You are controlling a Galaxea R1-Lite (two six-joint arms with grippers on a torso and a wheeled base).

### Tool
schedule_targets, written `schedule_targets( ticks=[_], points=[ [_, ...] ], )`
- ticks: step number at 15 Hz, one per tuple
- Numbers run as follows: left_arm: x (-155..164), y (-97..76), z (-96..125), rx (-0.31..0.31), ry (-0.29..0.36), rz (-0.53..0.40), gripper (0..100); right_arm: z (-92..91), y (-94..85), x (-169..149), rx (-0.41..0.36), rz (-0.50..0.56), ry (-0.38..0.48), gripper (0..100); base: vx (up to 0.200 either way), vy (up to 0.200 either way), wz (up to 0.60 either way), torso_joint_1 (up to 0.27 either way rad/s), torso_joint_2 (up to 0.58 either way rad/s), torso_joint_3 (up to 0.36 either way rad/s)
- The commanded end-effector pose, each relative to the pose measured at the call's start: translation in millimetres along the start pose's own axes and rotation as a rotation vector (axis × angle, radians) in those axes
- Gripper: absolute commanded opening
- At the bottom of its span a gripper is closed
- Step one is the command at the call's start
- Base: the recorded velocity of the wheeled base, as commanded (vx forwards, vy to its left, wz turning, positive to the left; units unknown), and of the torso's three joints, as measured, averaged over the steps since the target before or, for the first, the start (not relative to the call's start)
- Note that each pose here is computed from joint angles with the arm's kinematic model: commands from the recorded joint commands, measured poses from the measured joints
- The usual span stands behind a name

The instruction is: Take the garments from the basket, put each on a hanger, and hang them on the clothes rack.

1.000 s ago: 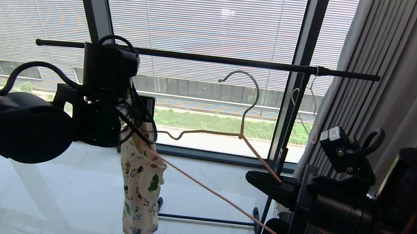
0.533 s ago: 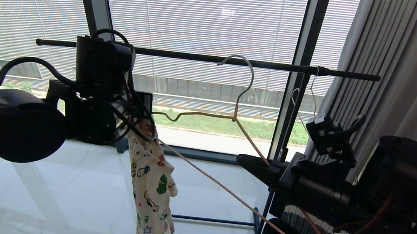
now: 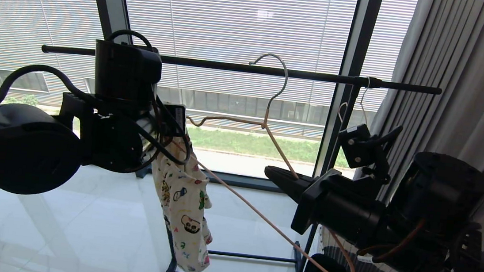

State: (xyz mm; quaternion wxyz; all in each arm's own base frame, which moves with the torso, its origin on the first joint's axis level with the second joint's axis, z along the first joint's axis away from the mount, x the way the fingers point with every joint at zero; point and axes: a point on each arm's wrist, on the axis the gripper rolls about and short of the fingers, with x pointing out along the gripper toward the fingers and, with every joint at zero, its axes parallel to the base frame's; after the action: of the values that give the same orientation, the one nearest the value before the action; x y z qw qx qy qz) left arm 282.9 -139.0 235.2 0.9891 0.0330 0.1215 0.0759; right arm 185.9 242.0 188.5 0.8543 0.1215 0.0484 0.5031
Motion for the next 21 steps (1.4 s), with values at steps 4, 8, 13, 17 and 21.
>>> schedule_targets(
  ticks=[4, 8, 13, 17, 21],
  points=[
    [-21.5, -24.7, 5.7, 0.001, -0.031, -0.1, 0, -14.5, -0.6, 26.2, 0.007, -0.031, 0.018, 0, 0.0, 0.0, 0.0, 0.0, 0.0, 0.0],
    [-46.4, -41.9, 13.3, -0.003, -0.066, -0.193, 0, -19.5, -4.4, 46.6, 0.005, -0.037, 0.012, 0, 0.0, 0.0, 0.0, 0.0, 0.0, 0.0],
    [-75.9, -54.2, 15.6, 0.003, -0.089, -0.291, 0, -23.5, -1.6, 54.8, 0.005, -0.057, 0.007, 0, 0.0, 0.0, 0.0, 0.0, 0.0, 0.0],
    [-76.2, -50.5, 18.1, 0.0, -0.095, -0.284, 100, -21.0, -0.9, 54.0, -0.009, -0.1, -0.02, 0, 0.0, 0.0, 0.0, 0.0, 0.0, 0.0],
    [-84.4, -32.8, 22.0, 0.001, -0.112, -0.272, 100, -14.8, -1.9, 52.1, -0.113, -0.12, -0.08, 0, 0.0, 0.0, 0.0, 0.0, 0.0, 0.0]
  ],
)
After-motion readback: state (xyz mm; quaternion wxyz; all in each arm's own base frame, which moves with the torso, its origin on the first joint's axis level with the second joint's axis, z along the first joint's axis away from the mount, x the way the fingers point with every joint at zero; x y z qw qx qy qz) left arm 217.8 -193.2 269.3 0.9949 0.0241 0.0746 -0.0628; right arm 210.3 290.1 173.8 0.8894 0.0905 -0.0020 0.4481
